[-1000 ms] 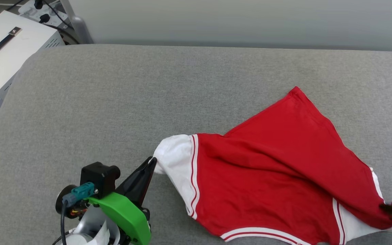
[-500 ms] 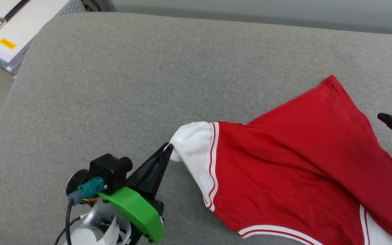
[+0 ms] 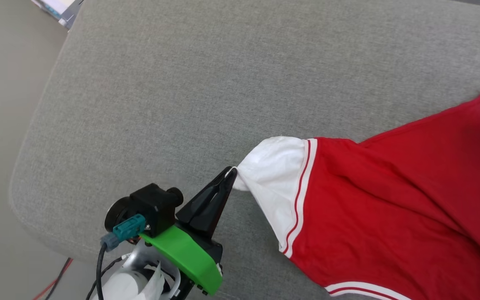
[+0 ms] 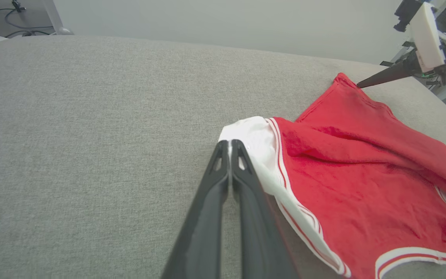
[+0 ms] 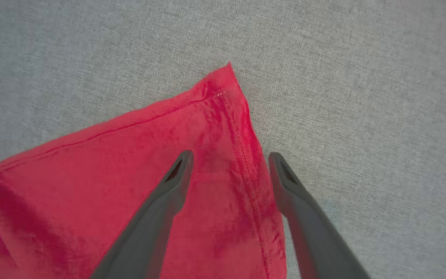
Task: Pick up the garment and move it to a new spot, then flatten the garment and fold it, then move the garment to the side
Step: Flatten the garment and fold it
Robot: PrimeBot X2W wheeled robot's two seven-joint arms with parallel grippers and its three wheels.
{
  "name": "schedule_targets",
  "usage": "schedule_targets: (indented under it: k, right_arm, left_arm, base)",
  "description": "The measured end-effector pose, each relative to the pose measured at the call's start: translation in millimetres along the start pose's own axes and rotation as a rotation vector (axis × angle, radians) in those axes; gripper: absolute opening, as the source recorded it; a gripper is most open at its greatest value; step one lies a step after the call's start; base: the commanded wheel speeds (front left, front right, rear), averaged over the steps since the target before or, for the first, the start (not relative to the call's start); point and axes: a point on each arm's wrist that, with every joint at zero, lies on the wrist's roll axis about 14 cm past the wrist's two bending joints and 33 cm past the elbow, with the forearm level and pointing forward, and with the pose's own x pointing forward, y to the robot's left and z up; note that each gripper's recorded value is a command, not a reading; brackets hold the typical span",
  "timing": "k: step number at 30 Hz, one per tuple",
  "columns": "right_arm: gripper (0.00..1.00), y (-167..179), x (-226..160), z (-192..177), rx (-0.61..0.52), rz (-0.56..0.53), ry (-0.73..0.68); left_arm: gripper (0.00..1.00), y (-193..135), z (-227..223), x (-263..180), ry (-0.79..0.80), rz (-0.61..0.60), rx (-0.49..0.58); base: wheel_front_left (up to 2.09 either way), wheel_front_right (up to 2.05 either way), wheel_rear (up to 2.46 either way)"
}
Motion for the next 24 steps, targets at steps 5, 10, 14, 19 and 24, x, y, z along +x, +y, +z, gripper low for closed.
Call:
schedule_targets:
  k: [5,10,14,19,24]
  right_arm:
    - [1.0,4.5,31.7,-3.2,-0.027,0.007,0.056]
    - [1.0,7.2,52.5,-12.3,-0.077,0.003,0.116]
    - [0.0,11.0,58.9,-13.4,-0.1,0.01,0.125]
    - [0.0,18.6,58.1,-8.4,-0.119,0.026,0.07]
    - [0.0,19.1,49.6,6.7,-0.11,0.026,-0.051]
  left_arm:
    - [0.0,8.2,-8.8,0.1,0.022,0.033,-0.014]
    - [0.0,19.5,-18.3,-2.3,0.05,0.075,-0.017]
    - [0.0,24.6,-18.9,-4.1,0.052,0.093,-0.015]
    - [0.0,24.5,-16.5,-6.0,0.044,0.094,-0.011]
    - [0.0,25.1,-7.7,-9.6,0.015,0.096,0.001]
  base:
    - [0.0,0.0,0.0]
    - [0.0,0.0,0.0]
    - [0.0,0.0,0.0]
    - [0.0,0.0,0.0]
    - [0.0,0.0,0.0]
